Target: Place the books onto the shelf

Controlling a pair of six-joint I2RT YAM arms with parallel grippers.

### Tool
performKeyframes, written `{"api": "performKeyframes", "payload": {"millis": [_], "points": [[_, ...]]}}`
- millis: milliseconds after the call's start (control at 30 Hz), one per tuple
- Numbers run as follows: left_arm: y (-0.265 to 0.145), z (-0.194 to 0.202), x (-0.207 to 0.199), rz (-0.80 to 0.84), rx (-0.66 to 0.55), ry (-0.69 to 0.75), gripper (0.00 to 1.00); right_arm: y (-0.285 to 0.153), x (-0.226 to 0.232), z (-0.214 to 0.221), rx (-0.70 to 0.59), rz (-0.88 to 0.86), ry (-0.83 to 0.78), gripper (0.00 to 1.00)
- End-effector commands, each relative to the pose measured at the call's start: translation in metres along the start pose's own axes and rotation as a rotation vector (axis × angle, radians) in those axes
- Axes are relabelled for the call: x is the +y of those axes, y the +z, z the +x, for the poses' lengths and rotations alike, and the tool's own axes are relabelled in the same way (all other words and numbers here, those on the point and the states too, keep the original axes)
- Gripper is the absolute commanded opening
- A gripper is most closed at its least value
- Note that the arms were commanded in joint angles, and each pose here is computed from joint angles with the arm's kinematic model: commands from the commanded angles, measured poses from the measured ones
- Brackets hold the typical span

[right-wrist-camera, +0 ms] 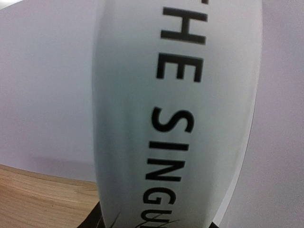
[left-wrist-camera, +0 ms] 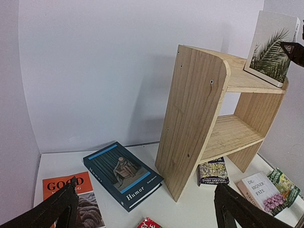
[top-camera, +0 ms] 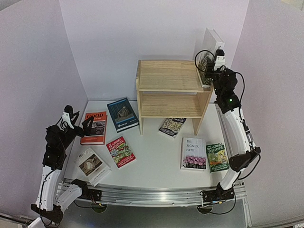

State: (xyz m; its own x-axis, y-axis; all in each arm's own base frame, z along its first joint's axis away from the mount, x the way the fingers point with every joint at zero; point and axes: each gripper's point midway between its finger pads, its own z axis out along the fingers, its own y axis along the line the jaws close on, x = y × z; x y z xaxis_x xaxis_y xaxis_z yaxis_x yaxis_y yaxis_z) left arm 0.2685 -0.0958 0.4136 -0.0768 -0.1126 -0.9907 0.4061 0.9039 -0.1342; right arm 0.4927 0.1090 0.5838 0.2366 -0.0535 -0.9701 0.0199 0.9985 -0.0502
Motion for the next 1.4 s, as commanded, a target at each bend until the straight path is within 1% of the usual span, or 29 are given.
{"api": "performKeyframes", "payload": {"millis": [0, 167, 300, 600, 800, 1067, 1200, 1367], "points": [[-0.002, -0.007, 0.000, -0.002, -0.034, 0.014, 1.00, -0.001, -0.018, 0.007, 0.028, 0.061, -0.023, 0.42], [-0.001, -0.005, 0.000, 0.000, -0.027, 0.012, 1.00, -0.002, -0.017, 0.005, 0.019, 0.052, -0.019, 0.46], [-0.001, -0.003, 0.000, 0.000, -0.024, 0.010, 1.00, -0.003, -0.014, 0.005, 0.017, 0.039, -0.022, 0.53], [0.000, 0.002, 0.000, 0.005, -0.008, 0.003, 1.00, -0.003, -0.011, 0.000, 0.002, 0.014, -0.022, 0.56], [0.000, 0.004, 0.000, 0.006, -0.004, 0.001, 1.00, -0.004, -0.009, -0.002, -0.003, 0.000, -0.020, 0.62], [0.000, 0.006, 0.000, 0.008, 0.002, -0.001, 1.00, -0.003, -0.007, 0.000, -0.002, -0.003, -0.019, 0.63], [0.000, 0.007, -0.001, 0.010, 0.004, 0.000, 1.00, -0.003, -0.004, -0.001, -0.005, -0.023, -0.011, 0.71], [0.001, 0.008, -0.001, 0.014, 0.008, 0.002, 1.00, -0.004, -0.004, 0.000, -0.003, -0.024, -0.010, 0.73]]}}
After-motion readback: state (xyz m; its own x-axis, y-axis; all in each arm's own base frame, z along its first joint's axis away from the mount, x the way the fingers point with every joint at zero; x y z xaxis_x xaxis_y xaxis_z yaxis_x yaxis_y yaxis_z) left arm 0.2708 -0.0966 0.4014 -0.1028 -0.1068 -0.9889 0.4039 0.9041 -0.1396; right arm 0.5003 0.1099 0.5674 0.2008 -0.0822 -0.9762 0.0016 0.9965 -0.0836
